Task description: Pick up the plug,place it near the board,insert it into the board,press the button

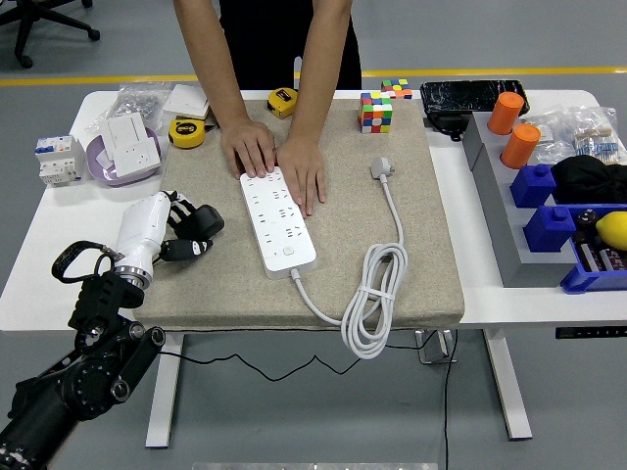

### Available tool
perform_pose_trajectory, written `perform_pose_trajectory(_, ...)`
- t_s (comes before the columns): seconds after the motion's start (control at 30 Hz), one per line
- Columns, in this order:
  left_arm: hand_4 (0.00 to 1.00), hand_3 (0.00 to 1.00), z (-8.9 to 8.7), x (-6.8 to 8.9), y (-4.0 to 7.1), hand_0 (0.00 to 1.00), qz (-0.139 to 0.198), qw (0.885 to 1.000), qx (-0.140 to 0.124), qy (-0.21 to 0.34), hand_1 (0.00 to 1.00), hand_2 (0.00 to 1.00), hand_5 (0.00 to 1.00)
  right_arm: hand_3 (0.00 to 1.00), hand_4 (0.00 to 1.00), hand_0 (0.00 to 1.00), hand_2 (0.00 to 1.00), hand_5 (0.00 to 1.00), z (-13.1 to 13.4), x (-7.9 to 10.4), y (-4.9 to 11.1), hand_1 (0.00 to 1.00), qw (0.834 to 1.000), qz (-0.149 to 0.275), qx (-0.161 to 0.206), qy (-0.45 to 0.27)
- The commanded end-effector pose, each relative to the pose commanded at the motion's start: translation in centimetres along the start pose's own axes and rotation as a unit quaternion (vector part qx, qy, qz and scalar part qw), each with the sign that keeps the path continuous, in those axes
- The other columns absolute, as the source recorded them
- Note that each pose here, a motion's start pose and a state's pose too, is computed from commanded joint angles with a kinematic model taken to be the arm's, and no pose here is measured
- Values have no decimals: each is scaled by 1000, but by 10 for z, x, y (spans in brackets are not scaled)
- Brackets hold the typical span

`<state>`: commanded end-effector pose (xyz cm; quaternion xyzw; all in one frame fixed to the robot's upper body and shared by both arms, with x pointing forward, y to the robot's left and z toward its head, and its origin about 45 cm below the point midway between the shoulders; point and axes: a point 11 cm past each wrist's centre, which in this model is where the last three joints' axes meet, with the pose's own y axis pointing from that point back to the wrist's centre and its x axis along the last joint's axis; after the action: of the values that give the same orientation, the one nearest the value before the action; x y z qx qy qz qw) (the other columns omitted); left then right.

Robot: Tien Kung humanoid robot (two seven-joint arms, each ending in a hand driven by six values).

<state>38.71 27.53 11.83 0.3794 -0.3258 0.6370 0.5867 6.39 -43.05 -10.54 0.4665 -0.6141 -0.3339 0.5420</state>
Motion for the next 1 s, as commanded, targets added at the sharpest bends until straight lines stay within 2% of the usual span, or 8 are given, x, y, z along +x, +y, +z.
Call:
perform_pose_trajectory(0.1, 839, 448, 5, 3, -2, 387, 2, 1000, -4, 22, 375, 369, 199, 843, 998, 998, 863, 904, -1, 0, 0, 911, 1000, 0, 1, -1)
perform_pose_trajectory(0.13, 547, 417, 7, 3, -3, 369, 1, 1000, -5, 26, 367, 343, 268, 843, 998, 998, 862, 904, -2, 0, 0, 911, 1000, 0, 2, -1)
perform_pose_trajectory(0.23, 547, 417, 17, 4, -6, 369, -9, 999, -13, 40, 367, 343, 268, 843, 998, 998, 862, 904, -3, 1, 0, 911, 1000, 1, 3, -1)
perform_pose_trajectory(0.4, 522, 398, 51, 4, -13, 372, -43, 996, -43, 65, 376, 331, 242, 842, 998, 998, 861, 904, -3, 1, 0, 910, 1000, 1, 3, -2)
perform_pose_trajectory(0.63, 535, 401, 89, -3, -21, 381, -125, 984, -67, 105, 389, 332, 221, 842, 998, 998, 860, 904, -5, 1, 0, 910, 1000, 0, 5, -2)
perform_pose_trajectory(0.93, 541, 410, 88, -4, -39, 383, -152, 984, -58, 75, 401, 340, 182, 842, 998, 998, 860, 904, -8, 2, 0, 911, 1000, 1, 6, -3)
perform_pose_trajectory(0.97, 548, 439, 87, -4, -41, 398, -154, 984, -56, 71, 453, 369, 117, 842, 998, 998, 860, 905, -8, 2, -1, 911, 1000, 1, 7, -3)
perform_pose_trajectory(1.0, 548, 439, 84, -5, -42, 398, -158, 984, -51, 64, 453, 369, 117, 842, 998, 998, 860, 905, -8, 2, -1, 911, 1000, 1, 7, -3)
